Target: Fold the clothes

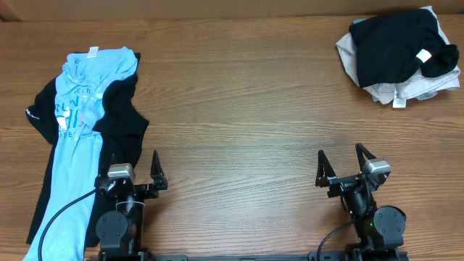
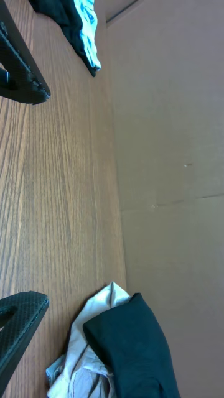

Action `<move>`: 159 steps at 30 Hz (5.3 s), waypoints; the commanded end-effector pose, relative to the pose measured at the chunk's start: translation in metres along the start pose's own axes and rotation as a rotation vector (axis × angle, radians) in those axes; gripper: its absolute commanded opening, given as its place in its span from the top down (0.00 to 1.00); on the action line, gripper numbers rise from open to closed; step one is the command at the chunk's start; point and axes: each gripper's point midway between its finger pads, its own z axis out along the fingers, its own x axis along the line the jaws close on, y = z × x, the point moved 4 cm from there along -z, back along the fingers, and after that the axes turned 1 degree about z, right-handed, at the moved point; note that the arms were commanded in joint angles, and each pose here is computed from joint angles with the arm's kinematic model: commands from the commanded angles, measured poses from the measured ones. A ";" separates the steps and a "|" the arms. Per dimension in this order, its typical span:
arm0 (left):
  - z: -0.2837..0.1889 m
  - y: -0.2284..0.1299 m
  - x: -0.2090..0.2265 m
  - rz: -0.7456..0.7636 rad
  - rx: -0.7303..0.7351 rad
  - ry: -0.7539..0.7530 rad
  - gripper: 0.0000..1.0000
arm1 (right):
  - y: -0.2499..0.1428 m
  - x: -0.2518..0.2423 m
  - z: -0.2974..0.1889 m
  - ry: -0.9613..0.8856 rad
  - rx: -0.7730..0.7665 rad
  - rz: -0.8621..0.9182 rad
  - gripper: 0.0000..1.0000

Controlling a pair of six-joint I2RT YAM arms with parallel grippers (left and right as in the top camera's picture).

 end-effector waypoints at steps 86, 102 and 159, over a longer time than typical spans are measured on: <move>-0.025 0.085 -0.022 0.097 -0.204 -0.112 0.00 | 0.060 0.032 -0.013 0.177 -0.195 -0.048 0.00; 0.000 0.222 -0.028 0.140 0.080 -0.041 0.00 | 0.189 0.055 0.000 0.168 -0.152 -0.046 0.00; 0.331 -0.039 0.217 -0.169 0.891 0.540 0.30 | 0.083 0.019 0.159 0.023 1.019 0.175 0.21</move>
